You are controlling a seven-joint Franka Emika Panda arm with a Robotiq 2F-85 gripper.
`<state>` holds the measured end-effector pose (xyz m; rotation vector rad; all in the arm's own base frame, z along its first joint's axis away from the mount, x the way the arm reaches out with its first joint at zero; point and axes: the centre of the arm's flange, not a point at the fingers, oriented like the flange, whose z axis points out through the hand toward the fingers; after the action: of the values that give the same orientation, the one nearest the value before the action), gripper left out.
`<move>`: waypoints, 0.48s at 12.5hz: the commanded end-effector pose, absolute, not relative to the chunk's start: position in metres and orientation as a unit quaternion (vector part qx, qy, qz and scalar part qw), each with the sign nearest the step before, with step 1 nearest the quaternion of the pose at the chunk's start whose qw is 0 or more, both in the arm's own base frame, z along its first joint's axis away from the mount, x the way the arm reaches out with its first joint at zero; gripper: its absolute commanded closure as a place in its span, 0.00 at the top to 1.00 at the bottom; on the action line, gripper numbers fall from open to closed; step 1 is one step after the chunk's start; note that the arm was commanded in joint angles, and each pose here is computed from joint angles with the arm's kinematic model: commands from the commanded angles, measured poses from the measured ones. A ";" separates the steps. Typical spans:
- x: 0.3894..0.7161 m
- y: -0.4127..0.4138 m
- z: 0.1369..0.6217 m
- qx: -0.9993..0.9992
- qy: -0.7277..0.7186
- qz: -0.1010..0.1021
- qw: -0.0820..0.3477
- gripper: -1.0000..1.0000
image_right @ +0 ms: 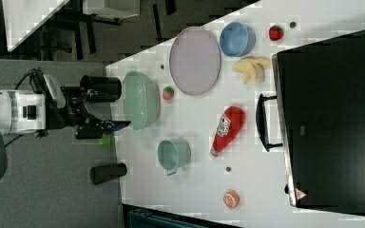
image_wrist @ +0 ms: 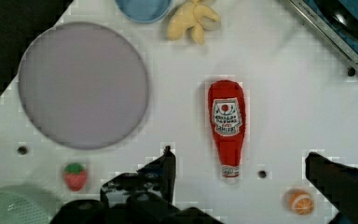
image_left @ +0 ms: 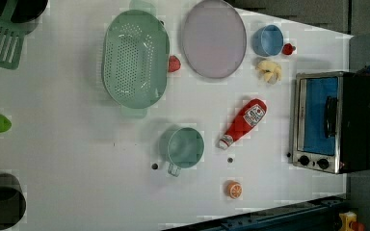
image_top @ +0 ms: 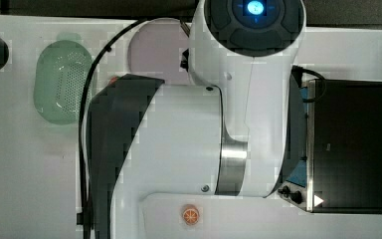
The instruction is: Pick Ketchup from oven and place it on table.
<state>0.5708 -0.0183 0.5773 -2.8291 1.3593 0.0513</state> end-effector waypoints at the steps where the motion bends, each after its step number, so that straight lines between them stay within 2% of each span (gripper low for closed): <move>1: 0.559 -0.029 0.604 -0.885 0.466 0.016 -0.019 1.00; 6: 0.558 -0.029 0.605 -0.884 0.466 0.021 -0.022 1.00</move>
<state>0.5634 -0.0296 0.5958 -2.8625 1.4163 0.0702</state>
